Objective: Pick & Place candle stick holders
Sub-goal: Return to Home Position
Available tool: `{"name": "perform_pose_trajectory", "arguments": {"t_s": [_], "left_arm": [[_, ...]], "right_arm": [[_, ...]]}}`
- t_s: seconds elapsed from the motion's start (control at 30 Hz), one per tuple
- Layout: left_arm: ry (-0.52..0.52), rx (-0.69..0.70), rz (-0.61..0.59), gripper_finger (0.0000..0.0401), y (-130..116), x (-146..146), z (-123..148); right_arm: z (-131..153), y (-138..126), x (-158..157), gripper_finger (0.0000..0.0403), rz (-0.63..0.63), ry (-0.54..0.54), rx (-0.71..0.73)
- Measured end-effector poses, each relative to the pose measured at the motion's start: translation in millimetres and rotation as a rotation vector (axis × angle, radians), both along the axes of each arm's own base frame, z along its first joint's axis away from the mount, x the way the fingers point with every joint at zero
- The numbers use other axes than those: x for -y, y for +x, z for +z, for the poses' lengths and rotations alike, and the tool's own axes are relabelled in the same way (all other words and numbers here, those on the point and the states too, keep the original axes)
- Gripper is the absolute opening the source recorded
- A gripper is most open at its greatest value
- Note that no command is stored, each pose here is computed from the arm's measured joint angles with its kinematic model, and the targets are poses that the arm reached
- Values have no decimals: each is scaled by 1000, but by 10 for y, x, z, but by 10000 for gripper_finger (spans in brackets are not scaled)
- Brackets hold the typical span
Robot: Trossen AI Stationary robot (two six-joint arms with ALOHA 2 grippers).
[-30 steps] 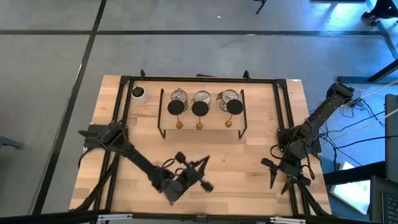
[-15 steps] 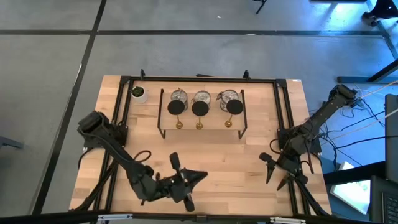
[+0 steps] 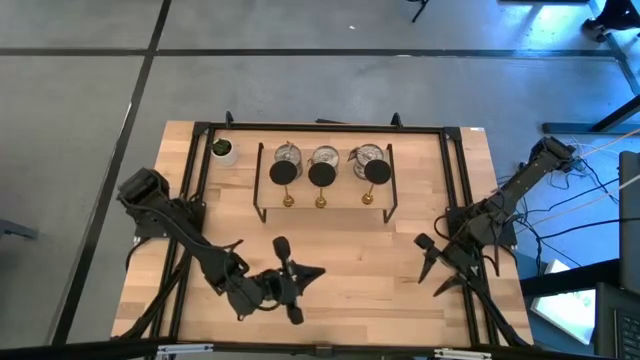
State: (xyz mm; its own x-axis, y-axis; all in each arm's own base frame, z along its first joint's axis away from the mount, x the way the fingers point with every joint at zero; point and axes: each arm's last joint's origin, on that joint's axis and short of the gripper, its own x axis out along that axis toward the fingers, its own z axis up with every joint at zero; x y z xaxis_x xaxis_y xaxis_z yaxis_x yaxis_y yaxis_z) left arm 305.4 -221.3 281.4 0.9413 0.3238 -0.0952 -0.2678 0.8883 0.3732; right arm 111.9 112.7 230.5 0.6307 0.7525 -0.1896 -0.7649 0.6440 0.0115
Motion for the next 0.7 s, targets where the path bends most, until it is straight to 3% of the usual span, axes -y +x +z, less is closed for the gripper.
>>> {"name": "perform_pose_trajectory", "arguments": {"t_s": [0.13, 0.37, 0.53, 0.7], "left_arm": [[-31, 10, -71, 1, -157, -9, 15], [-28, 19, -90, 1, -392, 18, -62], [-5, 0, -77, 1, -448, 16, -155], [5, 0, -78, 1, -457, 7, -158]], "right_arm": [[8, 8, 5, 211, -38, 0, 12], [62, 49, 141, 211, -185, -9, 71], [110, 19, 276, 211, -159, -9, 110], [94, 7, 418, 211, -227, -36, 90]]}}
